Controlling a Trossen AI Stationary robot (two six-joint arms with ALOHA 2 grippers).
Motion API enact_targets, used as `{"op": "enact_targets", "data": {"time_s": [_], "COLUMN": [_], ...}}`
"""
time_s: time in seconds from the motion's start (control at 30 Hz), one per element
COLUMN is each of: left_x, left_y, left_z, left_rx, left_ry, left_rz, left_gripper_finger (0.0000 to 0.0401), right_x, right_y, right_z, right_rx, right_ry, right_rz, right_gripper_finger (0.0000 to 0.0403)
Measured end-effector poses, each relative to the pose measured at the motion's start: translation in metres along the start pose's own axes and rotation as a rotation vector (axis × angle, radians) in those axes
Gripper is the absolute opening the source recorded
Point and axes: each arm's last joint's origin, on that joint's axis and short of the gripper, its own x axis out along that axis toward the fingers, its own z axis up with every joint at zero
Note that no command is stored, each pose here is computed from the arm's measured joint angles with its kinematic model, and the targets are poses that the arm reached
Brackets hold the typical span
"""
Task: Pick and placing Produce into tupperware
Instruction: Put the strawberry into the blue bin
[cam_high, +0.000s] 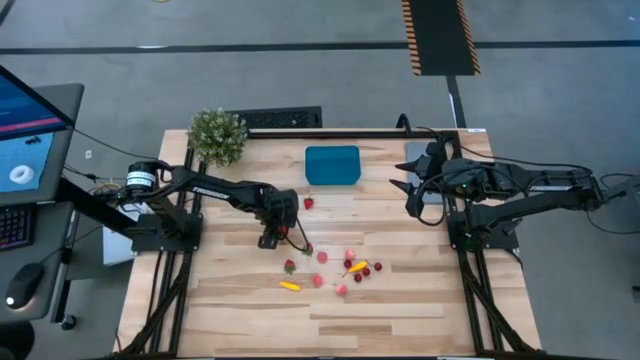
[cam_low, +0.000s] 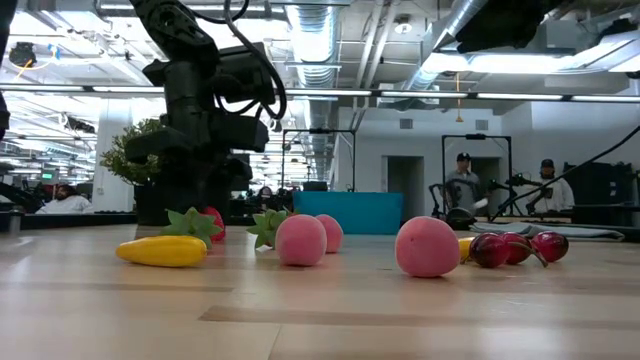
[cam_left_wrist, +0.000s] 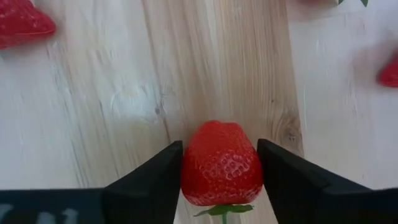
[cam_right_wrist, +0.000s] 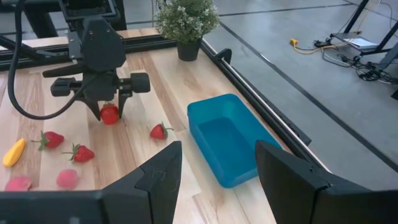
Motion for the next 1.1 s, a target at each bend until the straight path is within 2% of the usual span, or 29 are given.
{"op": "enact_targets", "data": {"time_s": [0.13,0.33,0.43,0.57,0.7,0.87,1.1], "left_x": [0.0,0.0,-0.001,-0.01,-0.023,-0.047,-0.094], "left_y": [0.0,0.0,0.0,0.001,0.004,0.016,0.053], "left_z": [0.0,0.0,0.001,0.01,0.025,0.049,0.078], "left_rx": [-0.001,-0.009,-0.024,-0.033,-0.027,0.016,0.047], "left_ry": [-0.001,0.001,0.003,0.01,-0.02,-0.088,-0.231], "left_rz": [0.0,0.005,0.004,0.003,0.016,0.109,0.27], "left_gripper_finger": [0.0172,0.0198,0.0194,0.0175,0.0176,0.0196,0.0182], "right_x": [0.0,0.0,0.0,0.0,0.0,0.0,0.0], "right_y": [0.0,0.0,0.0,0.0,0.0,0.0,0.0], "right_z": [0.0,0.0,0.0,0.0,0.0,0.0,0.0], "right_rx": [0.0,0.0,0.0,0.0,0.0,0.0,0.0], "right_ry": [0.0,0.0,0.0,0.0,0.0,0.0,0.0], "right_rz": [0.0,0.0,0.0,0.0,0.0,0.0,0.0], "right_gripper_finger": [0.0225,0.0225,0.0225,0.0225,0.0225,0.0225,0.0225]}}
